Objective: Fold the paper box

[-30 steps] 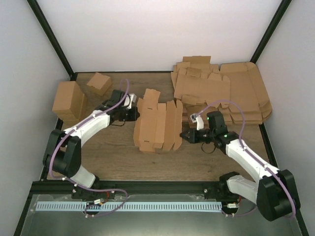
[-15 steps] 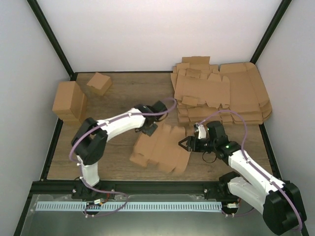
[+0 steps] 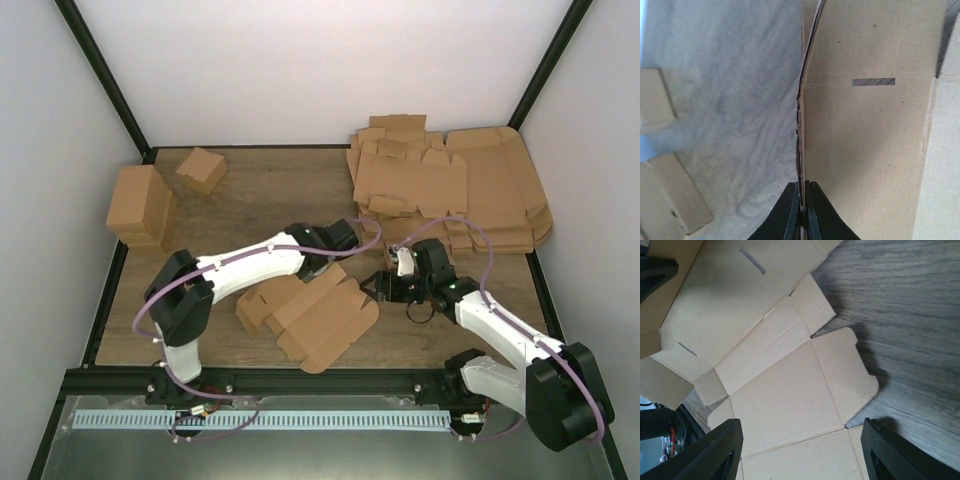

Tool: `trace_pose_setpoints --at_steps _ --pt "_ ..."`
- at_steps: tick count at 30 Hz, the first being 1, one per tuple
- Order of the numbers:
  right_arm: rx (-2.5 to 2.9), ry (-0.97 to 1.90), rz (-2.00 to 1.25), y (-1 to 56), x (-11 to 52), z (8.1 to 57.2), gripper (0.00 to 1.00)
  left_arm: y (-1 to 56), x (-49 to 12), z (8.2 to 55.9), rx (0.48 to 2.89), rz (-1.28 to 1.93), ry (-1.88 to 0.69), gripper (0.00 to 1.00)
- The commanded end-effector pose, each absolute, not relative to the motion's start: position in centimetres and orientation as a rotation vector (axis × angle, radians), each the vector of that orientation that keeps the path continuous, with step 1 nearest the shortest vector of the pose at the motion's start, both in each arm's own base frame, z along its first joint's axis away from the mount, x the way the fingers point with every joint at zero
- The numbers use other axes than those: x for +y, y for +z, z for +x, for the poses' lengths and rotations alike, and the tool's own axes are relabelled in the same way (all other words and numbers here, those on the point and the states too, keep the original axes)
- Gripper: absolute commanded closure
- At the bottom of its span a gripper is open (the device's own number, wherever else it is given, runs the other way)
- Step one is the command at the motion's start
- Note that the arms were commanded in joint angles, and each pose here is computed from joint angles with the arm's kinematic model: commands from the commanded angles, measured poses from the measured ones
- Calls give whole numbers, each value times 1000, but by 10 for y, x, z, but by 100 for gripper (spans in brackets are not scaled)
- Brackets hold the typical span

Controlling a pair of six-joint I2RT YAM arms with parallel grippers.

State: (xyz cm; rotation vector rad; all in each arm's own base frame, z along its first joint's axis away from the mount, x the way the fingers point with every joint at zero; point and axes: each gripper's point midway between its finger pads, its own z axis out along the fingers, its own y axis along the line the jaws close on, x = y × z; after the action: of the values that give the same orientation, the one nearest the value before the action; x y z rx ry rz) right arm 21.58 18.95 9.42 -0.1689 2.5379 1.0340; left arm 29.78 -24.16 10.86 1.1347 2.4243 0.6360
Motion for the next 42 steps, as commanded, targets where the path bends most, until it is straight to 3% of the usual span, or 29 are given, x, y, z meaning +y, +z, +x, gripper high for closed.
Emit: trace_pose_setpoints --at_steps 1,7,16,21,26,33,42 --pt "2373 1161 -328 117 208 217 32 149 -256 298 2186 1170 721 96" --pt "2166 1235 -400 148 222 229 34 168 -272 289 2035 1183 732 94" --pt "2193 1340 -31 168 221 255 40 178 -275 276 1877 1175 781 93" --pt "2170 1195 61 181 204 271 41 181 -279 270 1812 1182 818 93" --pt "2290 1255 304 183 207 279 47 177 -283 266 1782 1182 839 93" --pt "2211 1505 666 200 212 282 42 170 -286 263 1786 1187 816 94" --pt "2326 1645 740 191 247 276 37 169 -293 257 1768 1198 808 95"
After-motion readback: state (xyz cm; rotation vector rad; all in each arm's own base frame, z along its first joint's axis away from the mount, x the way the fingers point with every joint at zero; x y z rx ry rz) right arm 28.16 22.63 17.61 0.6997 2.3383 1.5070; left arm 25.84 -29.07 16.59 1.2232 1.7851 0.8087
